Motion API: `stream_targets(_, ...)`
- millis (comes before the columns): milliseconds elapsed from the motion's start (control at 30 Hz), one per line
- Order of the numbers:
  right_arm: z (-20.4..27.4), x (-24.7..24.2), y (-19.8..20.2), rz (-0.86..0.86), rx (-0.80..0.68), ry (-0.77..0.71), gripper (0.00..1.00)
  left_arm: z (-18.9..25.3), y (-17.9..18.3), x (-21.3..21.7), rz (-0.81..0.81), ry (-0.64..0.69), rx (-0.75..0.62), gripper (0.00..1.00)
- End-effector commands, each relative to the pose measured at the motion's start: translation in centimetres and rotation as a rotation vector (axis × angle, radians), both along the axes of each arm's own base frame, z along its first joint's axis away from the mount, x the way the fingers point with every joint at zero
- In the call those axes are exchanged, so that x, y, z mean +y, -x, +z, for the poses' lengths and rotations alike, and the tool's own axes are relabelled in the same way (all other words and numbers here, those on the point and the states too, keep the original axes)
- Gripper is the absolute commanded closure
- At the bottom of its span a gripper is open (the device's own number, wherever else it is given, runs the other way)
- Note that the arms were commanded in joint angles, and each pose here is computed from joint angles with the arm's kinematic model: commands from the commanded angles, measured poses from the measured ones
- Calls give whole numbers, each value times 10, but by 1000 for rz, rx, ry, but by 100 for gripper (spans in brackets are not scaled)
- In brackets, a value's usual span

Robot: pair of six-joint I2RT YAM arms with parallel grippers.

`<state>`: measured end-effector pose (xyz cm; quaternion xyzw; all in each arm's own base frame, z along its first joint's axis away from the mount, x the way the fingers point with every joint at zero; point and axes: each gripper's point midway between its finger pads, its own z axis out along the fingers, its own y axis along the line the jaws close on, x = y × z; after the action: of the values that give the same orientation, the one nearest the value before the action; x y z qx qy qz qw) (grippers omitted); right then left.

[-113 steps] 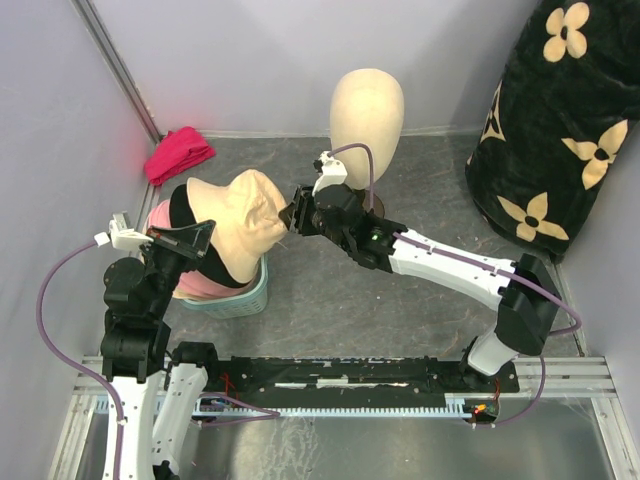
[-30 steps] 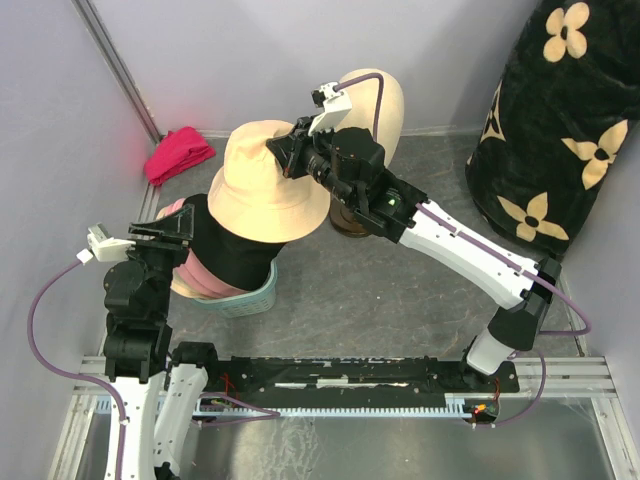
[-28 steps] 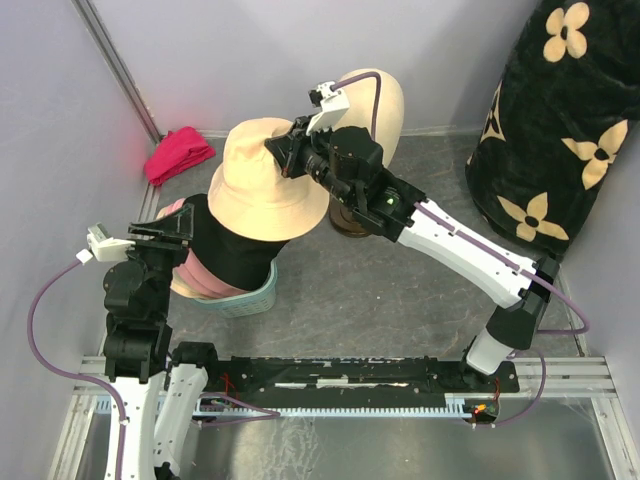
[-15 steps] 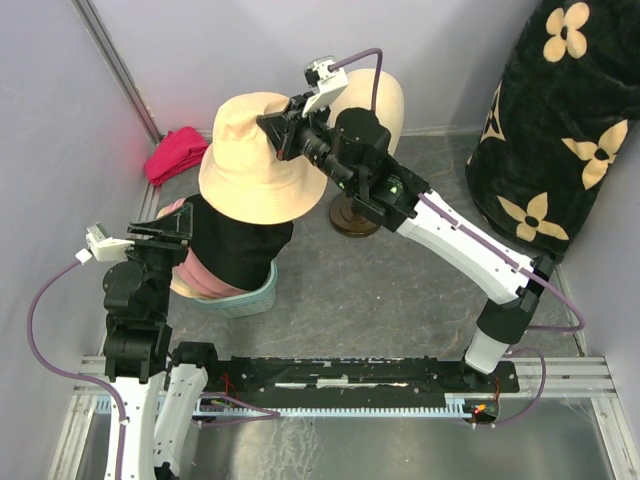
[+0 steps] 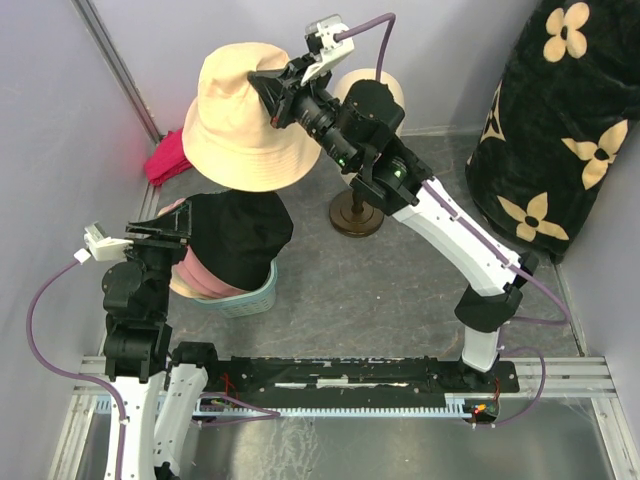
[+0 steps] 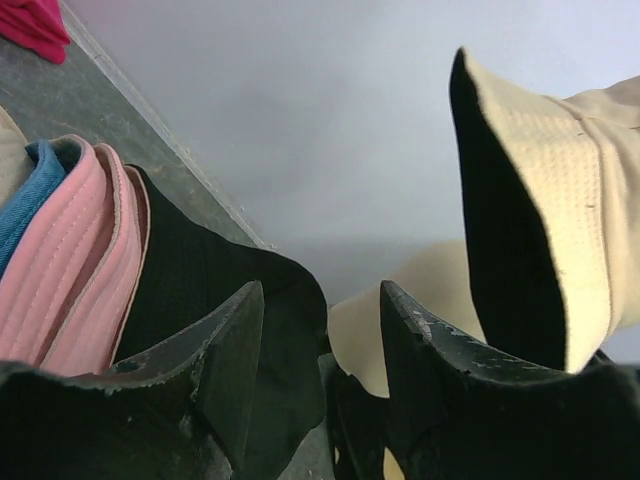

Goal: Stack the hats
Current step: Pick up the hat from the bin.

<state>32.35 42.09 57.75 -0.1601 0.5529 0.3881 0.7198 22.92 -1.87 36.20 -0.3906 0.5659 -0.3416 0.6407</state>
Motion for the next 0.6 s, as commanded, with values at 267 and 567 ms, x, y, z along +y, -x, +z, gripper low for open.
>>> stream_targets(267, 90, -61, -2, -119, -220, -129, 98, 7, -7, 1, 6, 35, -45, 43)
stream_targets(567, 116, -96, -14, -209, -297, -161, 98, 7, -10, 0, 2, 38, -47, 43)
